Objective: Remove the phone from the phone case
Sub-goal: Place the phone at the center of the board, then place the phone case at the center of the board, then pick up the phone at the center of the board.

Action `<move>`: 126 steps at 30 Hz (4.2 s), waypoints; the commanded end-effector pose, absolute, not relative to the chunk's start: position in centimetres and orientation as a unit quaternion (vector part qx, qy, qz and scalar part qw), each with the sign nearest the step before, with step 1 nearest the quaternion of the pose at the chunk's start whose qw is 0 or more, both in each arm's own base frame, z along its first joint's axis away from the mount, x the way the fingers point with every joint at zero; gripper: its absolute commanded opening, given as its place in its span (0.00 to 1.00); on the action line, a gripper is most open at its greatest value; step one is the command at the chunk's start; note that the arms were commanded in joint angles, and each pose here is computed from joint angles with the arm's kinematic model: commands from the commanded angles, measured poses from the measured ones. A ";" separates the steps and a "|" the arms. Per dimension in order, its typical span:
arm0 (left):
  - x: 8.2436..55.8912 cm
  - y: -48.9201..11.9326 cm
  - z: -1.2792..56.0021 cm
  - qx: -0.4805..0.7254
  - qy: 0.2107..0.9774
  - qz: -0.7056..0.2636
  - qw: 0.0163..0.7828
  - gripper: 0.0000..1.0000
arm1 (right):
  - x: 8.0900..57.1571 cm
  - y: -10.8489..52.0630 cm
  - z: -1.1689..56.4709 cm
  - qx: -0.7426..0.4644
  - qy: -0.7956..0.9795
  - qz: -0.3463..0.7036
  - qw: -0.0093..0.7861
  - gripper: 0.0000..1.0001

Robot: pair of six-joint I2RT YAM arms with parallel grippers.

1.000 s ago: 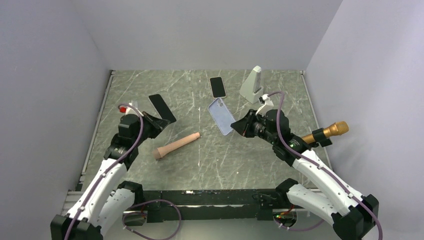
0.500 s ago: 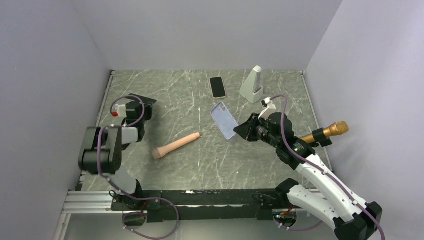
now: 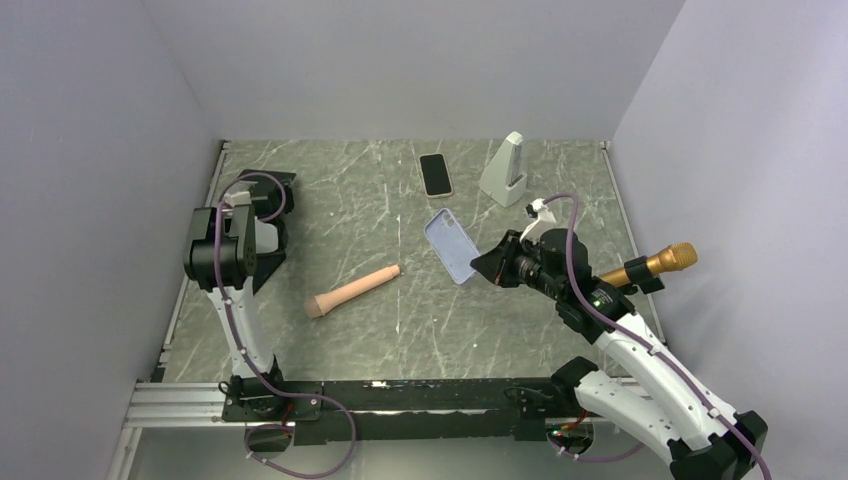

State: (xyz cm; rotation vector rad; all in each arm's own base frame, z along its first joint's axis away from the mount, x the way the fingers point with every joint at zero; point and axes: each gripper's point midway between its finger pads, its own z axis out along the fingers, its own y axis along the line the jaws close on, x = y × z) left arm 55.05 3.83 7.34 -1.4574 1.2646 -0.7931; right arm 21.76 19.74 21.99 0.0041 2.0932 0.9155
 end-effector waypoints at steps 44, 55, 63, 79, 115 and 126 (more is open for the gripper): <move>25.3 -4.6 20.3 -0.175 0.821 -0.217 0.498 0.99 | 31.6 9.2 12.9 0.183 0.900 0.202 0.341 0.00; 25.8 -6.0 20.1 -0.145 0.831 -0.247 0.476 0.99 | 31.3 7.4 10.6 0.211 0.899 0.174 0.341 0.06; 27.6 -5.8 20.3 -0.162 0.842 -0.248 0.450 0.99 | 29.6 6.0 12.6 0.196 0.904 0.137 0.355 0.72; 33.8 8.5 13.9 -0.279 0.885 -0.067 0.366 0.99 | 23.7 15.1 22.2 -0.072 0.847 0.333 0.409 0.90; 30.0 7.7 4.8 -0.225 0.952 -0.104 0.180 0.99 | 19.5 18.4 26.9 -0.169 0.773 0.426 0.439 0.94; 30.2 6.4 3.0 -0.177 0.976 0.019 0.128 0.99 | 19.2 18.3 27.2 -0.167 0.772 0.427 0.441 0.94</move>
